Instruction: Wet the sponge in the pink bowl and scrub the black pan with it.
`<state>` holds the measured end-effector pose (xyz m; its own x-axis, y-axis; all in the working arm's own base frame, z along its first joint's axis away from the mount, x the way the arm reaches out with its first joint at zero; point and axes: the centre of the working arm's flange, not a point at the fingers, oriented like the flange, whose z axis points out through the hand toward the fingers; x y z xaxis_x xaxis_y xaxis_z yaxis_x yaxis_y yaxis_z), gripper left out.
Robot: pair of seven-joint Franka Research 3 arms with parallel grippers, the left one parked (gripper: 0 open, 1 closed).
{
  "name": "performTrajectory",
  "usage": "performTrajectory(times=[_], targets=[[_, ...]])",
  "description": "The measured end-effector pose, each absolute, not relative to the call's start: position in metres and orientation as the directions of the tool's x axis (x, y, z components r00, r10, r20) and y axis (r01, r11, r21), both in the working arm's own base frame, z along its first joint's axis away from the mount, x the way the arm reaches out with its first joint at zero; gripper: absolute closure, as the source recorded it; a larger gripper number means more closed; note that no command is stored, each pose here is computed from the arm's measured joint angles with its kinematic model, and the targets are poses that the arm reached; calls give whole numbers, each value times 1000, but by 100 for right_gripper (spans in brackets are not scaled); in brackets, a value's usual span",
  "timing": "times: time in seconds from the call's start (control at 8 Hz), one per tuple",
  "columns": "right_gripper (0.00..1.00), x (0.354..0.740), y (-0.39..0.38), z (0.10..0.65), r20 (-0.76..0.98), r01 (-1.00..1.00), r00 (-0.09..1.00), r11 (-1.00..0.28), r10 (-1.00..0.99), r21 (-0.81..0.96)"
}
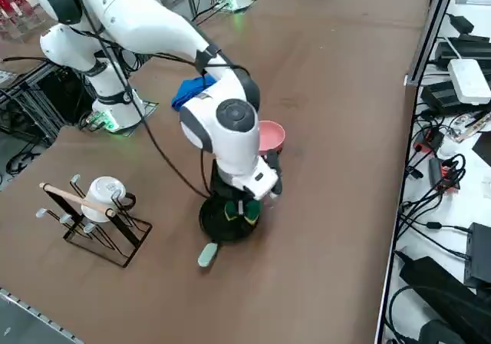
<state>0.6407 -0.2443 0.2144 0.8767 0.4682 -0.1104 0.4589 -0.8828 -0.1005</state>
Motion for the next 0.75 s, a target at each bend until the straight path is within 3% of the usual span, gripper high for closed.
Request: performTrajectory(times=[0.75], targets=[[93,613,-268,207,-192,472,838,-855,511,-216]])
